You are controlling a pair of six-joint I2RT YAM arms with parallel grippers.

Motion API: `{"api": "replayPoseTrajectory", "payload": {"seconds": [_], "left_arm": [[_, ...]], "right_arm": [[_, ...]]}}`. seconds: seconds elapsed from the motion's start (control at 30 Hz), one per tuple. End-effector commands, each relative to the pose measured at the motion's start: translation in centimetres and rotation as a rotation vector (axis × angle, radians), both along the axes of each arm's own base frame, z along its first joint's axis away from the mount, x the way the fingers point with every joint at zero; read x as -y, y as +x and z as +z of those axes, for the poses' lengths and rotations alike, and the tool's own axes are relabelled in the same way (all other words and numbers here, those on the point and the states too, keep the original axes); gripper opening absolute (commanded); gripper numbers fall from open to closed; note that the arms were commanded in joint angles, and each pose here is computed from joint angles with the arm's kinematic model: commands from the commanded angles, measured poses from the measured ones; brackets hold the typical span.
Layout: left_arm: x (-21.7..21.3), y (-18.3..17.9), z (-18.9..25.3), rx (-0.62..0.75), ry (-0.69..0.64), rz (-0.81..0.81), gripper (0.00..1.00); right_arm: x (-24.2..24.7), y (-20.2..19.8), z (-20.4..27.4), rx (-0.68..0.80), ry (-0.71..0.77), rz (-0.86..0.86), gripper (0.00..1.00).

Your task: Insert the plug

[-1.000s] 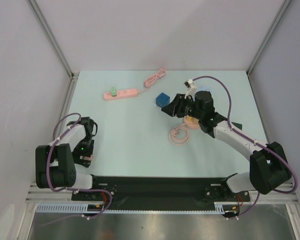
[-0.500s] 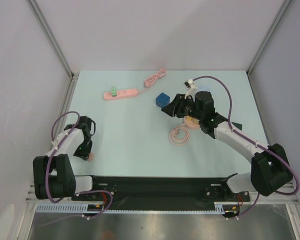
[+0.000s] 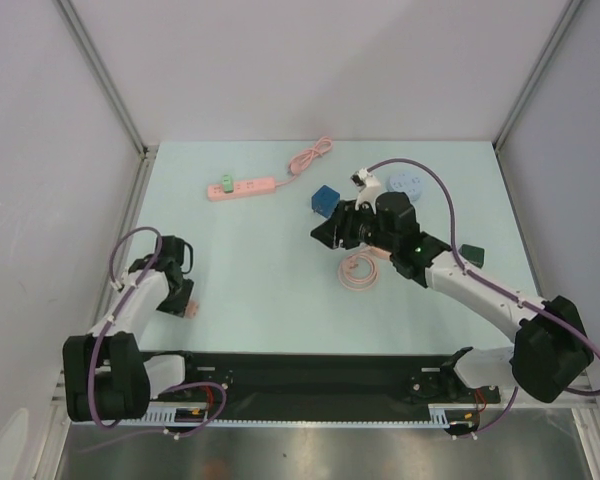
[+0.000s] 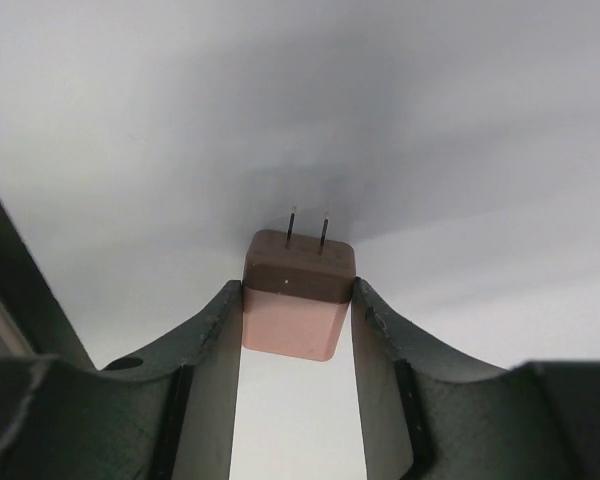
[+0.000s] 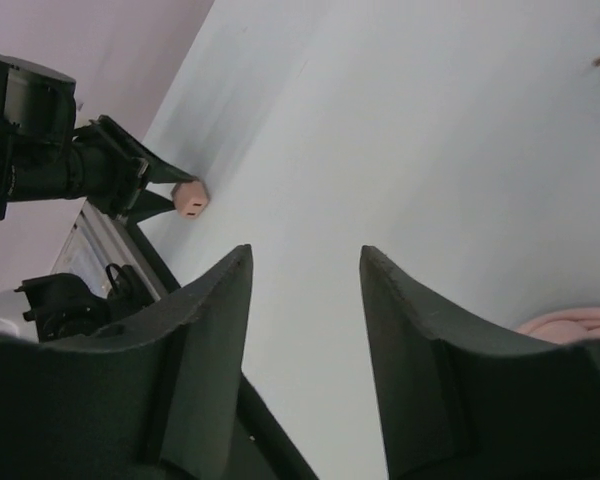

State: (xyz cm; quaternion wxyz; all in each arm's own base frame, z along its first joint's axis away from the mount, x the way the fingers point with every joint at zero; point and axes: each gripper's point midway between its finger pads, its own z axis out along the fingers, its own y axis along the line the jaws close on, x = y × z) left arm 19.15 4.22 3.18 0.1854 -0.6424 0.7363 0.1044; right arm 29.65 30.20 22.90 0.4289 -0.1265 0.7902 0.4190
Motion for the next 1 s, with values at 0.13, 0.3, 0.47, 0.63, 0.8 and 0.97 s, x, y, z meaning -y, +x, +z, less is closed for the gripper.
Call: {"api": "replayPoseTrajectory", "payload": {"seconds": [0.13, 0.3, 0.47, 0.63, 0.8, 0.97], "left_arm": [[5.8, 4.2, 4.5, 0.213, -0.203, -0.107, 0.00], [8.8, 5.7, 7.2, 0.304, -0.309, -0.133, 0.00], [10.8, 6.9, 9.5, 0.359, -0.356, -0.191, 0.00], [12.2, 7.2, 10.6, 0.389, -0.397, -0.215, 0.01], [13.5, 7.4, 11.8, 0.422, -0.437, -0.257, 0.00], [14.4, 7.3, 12.9, 0.457, -0.486, -0.276, 0.00]], "right_arm": [[-3.5, -1.7, -1.6, 0.006, 0.065, -0.044, 0.62], [-8.8, -2.8, -2.9, 0.022, 0.155, 0.024, 0.64], [-12.2, -3.3, -3.5, -0.002, 0.267, 0.103, 0.67], [-14.8, -3.6, -3.5, 0.051, 0.229, 0.077, 0.68], [-16.2, -4.1, -2.9, 0.101, 0.308, 0.127, 0.69], [-17.8, -4.4, -4.7, 0.108, 0.276, 0.159, 0.68]]}}
